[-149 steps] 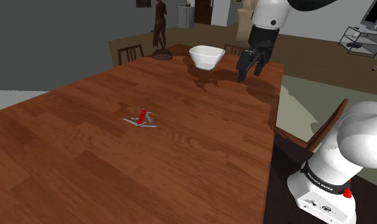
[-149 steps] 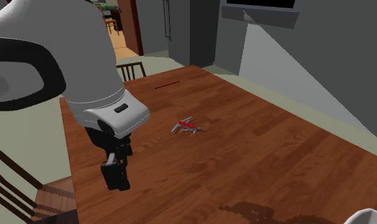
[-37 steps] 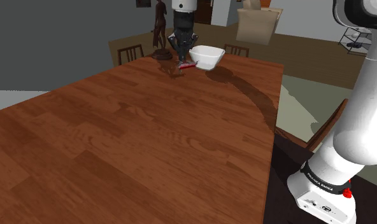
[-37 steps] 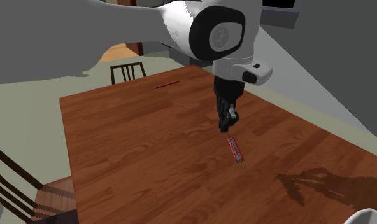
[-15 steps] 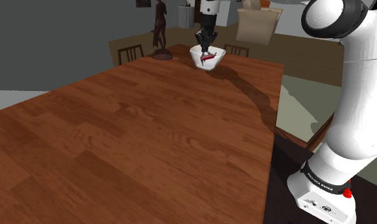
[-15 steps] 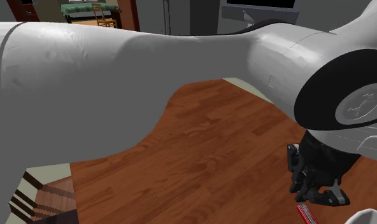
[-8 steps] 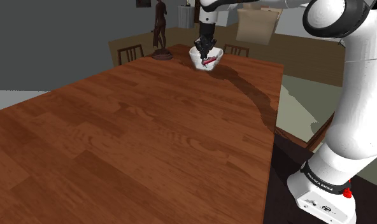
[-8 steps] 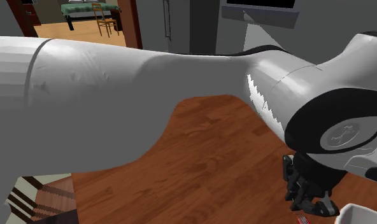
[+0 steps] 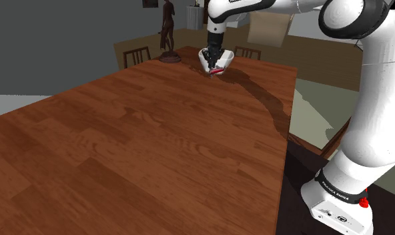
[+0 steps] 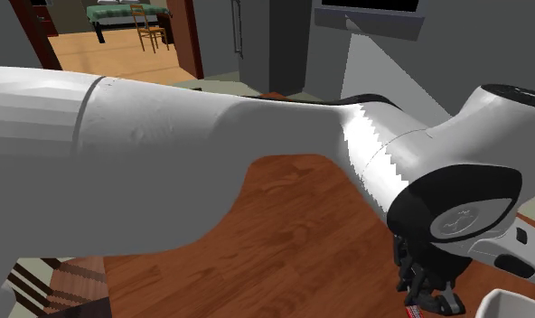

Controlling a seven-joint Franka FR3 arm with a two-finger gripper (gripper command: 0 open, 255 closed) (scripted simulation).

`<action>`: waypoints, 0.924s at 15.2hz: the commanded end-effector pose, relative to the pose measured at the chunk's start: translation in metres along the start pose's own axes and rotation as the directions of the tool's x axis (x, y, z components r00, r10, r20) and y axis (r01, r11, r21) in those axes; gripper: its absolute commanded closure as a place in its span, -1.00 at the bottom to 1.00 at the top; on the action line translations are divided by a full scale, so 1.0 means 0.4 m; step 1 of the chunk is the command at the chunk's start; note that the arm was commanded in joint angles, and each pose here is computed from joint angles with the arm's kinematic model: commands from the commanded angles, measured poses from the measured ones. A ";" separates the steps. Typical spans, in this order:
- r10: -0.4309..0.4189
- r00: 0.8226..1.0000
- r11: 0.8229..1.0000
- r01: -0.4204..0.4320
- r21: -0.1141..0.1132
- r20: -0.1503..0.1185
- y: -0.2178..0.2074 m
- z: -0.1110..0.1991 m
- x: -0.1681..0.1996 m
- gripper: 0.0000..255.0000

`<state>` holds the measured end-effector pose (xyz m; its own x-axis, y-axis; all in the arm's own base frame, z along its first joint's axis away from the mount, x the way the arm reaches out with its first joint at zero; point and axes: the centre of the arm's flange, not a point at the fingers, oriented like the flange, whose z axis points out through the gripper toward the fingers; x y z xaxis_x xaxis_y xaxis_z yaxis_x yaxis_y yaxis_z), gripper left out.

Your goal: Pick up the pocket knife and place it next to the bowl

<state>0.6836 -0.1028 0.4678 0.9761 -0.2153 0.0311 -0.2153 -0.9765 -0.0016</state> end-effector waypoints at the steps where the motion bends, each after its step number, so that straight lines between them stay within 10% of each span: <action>1: 0.008 1.000 1.000 -0.008 -0.005 0.016 0.017 0.050 -0.003 1.00; 14: 0.008 1.000 1.000 -0.008 -0.005 0.016 0.017 0.211 -0.008 1.00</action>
<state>0.6849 -0.0905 0.4384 0.9728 -0.2134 0.0900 -0.2128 -0.9770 -0.0167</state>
